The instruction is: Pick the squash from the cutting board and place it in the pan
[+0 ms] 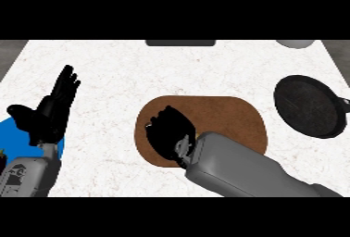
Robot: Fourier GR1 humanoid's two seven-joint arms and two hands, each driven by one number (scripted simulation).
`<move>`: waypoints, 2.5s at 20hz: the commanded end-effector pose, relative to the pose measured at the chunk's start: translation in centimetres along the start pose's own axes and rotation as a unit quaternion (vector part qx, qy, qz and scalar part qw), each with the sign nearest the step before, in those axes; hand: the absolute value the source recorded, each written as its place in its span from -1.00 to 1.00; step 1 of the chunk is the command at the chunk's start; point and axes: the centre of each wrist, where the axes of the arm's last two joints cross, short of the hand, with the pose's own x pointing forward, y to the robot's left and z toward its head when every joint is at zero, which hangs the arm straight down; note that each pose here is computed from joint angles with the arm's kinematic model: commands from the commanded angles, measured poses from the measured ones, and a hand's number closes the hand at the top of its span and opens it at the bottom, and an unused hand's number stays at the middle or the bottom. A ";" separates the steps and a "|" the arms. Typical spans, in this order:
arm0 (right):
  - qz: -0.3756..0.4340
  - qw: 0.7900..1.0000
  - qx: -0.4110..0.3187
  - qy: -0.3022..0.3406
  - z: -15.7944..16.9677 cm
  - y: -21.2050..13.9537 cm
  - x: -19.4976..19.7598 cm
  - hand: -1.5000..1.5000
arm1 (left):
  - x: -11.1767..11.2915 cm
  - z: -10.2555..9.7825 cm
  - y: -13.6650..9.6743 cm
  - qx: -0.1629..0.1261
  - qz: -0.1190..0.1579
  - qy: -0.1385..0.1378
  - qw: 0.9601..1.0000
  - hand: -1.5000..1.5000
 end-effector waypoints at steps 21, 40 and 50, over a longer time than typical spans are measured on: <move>0.029 0.995 0.093 0.022 -4.8 5.2 -1.0 -1.00 | 0.0 0.3 0.5 -0.002 -0.001 0.006 1.000 0.00; -0.173 0.982 -0.071 0.006 -2.2 12.7 -2.3 1.00 | -1.2 1.3 2.8 0.052 -0.001 0.019 0.998 0.00; -0.282 0.879 -0.379 0.057 10.7 14.6 -2.4 1.00 | -1.9 2.1 3.7 0.050 -0.011 0.020 0.999 0.00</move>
